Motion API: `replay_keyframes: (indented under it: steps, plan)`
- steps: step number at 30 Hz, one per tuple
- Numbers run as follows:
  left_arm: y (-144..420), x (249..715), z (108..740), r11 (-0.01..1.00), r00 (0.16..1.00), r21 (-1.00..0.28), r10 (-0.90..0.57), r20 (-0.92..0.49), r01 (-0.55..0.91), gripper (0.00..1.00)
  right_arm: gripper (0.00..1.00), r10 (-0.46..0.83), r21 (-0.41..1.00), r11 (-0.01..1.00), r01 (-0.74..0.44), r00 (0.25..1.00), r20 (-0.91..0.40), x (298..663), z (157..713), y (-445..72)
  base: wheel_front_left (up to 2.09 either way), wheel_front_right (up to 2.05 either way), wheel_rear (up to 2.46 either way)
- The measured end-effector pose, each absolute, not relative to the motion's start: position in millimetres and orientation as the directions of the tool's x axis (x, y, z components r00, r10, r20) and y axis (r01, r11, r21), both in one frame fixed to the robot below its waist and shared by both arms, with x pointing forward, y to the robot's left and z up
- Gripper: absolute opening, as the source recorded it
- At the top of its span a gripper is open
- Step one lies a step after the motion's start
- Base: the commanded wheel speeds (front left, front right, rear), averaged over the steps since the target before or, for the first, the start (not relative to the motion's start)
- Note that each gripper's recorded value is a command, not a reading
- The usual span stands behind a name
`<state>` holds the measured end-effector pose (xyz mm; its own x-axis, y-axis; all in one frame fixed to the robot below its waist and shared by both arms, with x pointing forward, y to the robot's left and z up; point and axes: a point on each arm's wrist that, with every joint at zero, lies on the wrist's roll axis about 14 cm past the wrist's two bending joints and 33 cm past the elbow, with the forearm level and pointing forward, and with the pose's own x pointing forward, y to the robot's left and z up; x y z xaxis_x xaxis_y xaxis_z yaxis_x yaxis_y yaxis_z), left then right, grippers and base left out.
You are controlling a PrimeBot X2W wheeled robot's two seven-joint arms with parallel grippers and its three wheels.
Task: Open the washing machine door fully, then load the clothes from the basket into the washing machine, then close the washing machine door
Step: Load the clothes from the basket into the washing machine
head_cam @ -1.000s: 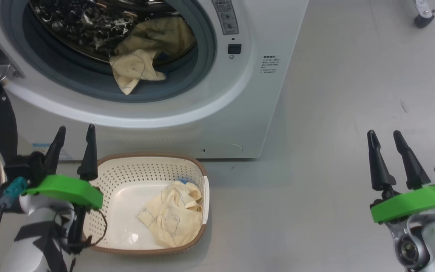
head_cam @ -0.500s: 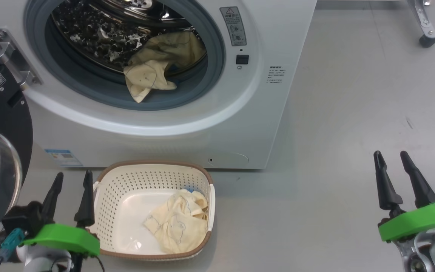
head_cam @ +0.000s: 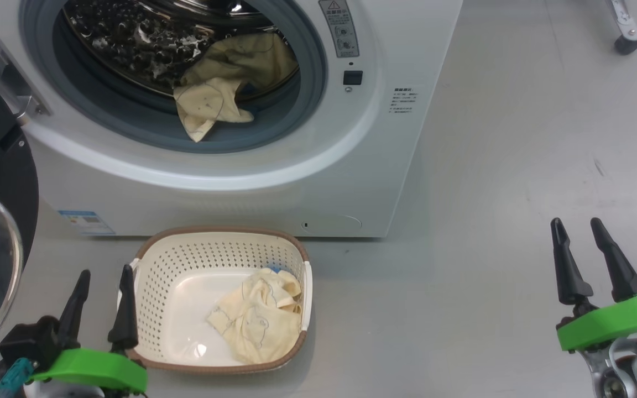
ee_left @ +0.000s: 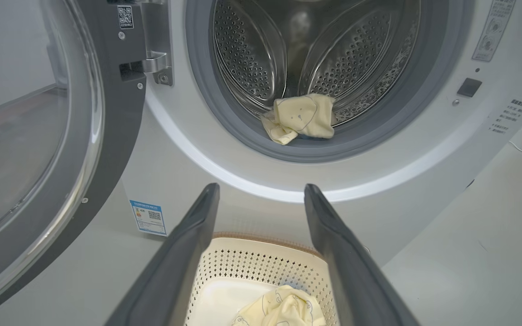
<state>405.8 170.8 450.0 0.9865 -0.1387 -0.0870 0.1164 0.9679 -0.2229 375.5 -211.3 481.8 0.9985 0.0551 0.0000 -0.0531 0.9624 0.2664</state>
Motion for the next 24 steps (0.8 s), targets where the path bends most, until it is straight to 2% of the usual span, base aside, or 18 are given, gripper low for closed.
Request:
replay_keyframes:
  steps: [15,24]
  plan:
    - [134.8,417.8,395.8,0.947,0.943,-0.275,-0.234,-0.235,0.167,1.00,1.00,0.038,0.269,0.963,-0.031,0.999,-0.021,397.2,470.3,-212.5,0.00,0.00,0.00]
    - [99.4,430.3,345.2,0.921,0.868,-0.323,-0.334,-0.367,0.218,1.00,1.00,0.012,0.279,0.960,-0.004,1.000,-0.028,420.0,460.2,-214.1,0.00,0.00,0.00]
